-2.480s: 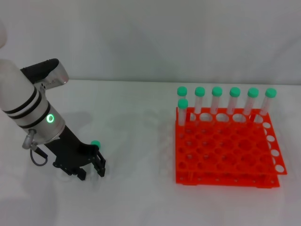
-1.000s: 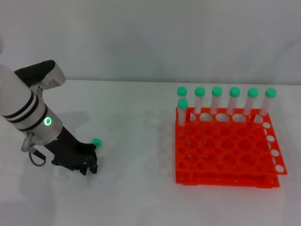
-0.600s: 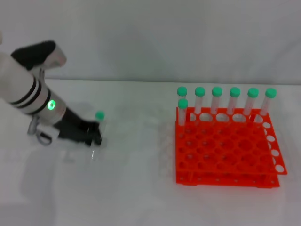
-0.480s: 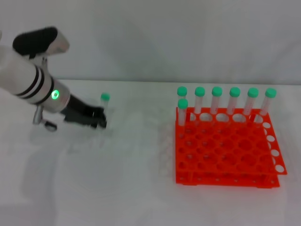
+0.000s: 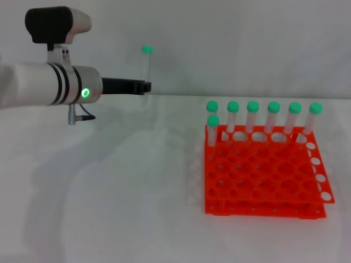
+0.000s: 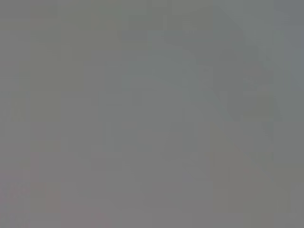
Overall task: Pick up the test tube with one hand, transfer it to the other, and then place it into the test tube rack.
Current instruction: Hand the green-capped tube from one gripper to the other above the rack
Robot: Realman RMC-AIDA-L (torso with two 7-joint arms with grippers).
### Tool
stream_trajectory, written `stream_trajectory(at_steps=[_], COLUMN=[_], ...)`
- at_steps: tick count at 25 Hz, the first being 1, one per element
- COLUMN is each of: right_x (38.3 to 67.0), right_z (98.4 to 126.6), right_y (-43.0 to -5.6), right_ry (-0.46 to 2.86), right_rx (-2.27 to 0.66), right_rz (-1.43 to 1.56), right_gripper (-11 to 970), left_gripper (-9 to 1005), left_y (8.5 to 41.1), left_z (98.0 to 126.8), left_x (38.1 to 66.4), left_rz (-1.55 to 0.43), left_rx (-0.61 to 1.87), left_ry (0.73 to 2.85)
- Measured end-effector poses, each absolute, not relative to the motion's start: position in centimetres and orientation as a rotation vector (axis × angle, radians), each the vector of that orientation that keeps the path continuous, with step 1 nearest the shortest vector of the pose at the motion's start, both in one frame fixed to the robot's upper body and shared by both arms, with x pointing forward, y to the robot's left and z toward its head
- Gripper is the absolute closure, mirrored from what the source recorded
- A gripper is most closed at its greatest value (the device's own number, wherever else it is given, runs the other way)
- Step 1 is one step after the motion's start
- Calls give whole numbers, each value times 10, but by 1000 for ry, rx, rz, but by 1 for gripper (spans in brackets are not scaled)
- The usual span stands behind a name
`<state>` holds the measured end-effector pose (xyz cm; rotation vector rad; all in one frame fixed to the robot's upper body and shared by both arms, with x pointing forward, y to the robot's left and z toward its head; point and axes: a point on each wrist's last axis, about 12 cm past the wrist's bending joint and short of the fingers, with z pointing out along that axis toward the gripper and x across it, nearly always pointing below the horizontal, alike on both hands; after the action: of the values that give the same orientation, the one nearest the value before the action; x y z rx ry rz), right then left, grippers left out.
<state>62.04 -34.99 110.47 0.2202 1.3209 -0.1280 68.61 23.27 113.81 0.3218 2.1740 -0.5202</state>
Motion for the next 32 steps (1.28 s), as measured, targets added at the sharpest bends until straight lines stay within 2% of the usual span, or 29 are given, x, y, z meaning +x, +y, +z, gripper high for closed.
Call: stream_trajectory(at_steps=[8,12,17,25,32], right_x=[619,623,639,649,633], right_z=[1103,1103,1114,1146,1167], right_y=[-352,-352,-357,-355,-336], right_ry=[1323,1347,1430,1568,1586], right_rx=[226,247,212,-80,-481], right_rz=[-127,-64,149,559,810], right_gripper=[176,177,178,181,183], left_gripper=[782,779,774,766,759], left_y=[250,259,262,254,230], left_z=[1133,1136,1136,1127,1122], left_x=[664,638,611,596,597], left_rz=[-666,-770,-848,-886,-909], left_rx=[292,401,549,667,777], left_ry=[1874,1676,1532,1499,1524])
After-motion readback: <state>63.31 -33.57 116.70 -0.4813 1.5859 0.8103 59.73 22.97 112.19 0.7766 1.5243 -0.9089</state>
